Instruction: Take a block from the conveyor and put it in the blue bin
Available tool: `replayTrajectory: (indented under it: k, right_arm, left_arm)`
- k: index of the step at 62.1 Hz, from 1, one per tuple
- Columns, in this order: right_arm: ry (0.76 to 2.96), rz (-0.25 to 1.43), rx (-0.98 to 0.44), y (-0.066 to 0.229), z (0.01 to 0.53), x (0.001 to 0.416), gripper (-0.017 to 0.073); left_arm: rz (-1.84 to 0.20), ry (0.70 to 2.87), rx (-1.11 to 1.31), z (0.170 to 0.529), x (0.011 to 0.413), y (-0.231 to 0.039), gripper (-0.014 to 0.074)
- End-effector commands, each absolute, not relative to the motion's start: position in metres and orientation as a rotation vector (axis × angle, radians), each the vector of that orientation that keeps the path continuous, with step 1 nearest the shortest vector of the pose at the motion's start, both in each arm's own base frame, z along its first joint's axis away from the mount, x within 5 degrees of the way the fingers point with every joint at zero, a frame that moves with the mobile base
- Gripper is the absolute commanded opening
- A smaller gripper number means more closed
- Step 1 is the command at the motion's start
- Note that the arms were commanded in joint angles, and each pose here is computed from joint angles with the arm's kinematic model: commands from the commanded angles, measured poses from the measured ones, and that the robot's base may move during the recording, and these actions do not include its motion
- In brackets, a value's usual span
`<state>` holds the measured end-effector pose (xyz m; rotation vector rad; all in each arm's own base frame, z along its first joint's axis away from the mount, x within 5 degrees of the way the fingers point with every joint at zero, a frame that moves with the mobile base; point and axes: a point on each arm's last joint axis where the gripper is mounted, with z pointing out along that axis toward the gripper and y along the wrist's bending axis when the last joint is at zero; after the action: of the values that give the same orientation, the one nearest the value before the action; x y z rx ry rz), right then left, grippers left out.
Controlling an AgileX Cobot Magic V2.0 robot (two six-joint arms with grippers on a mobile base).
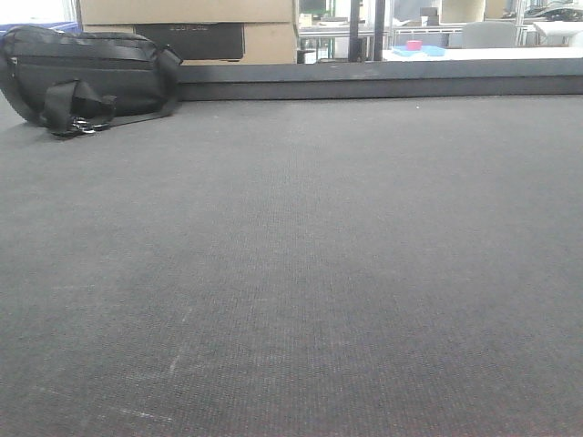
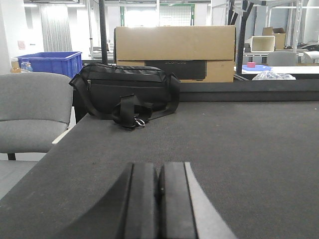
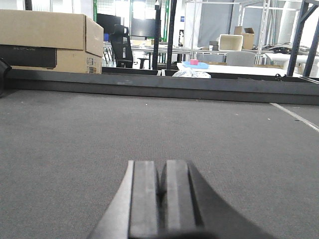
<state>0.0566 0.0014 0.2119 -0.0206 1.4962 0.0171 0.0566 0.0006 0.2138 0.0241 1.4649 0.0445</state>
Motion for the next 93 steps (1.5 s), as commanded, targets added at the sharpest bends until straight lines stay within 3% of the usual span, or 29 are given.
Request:
replayTrajectory:
  k: [1, 56, 65, 73, 84, 93]
  right_arm:
    - [1.472, 0.009, -0.026, 0.001, 0.214, 0.056, -0.0162]
    - [1.409, 0.004, -0.019, 0.001, 0.220, 0.055, -0.0162]
    - [1.279, -0.005, -0.006, -0.001, 0.231, 0.053, -0.0162]
    - [1.311, 0.008, -0.006, 0.000, 0.240, 0.051, -0.0162]
    - [1.501, 0.035, -0.045, 0.004, 0.276, 0.040, -0.0162]
    - [1.673, 0.047, -0.066, 0.005, 0.301, 0.048, -0.0162]
  left_arm:
    - [0.052, 1.440, 0.022, 0.217, 0.056, 0.001, -0.0111]
    - [0.052, 1.445, 0.022, 0.217, 0.056, 0.001, -0.0111]
    - [0.053, 1.455, 0.020, 0.236, 0.052, 0.001, -0.0111]
    - [0.055, 1.519, 0.017, 0.257, 0.043, 0.001, -0.0111]
    - [0.062, 1.676, 0.016, 0.290, 0.037, 0.002, -0.0111]
    - [0.063, 1.800, 0.016, 0.320, 0.055, 0.003, -0.0111]
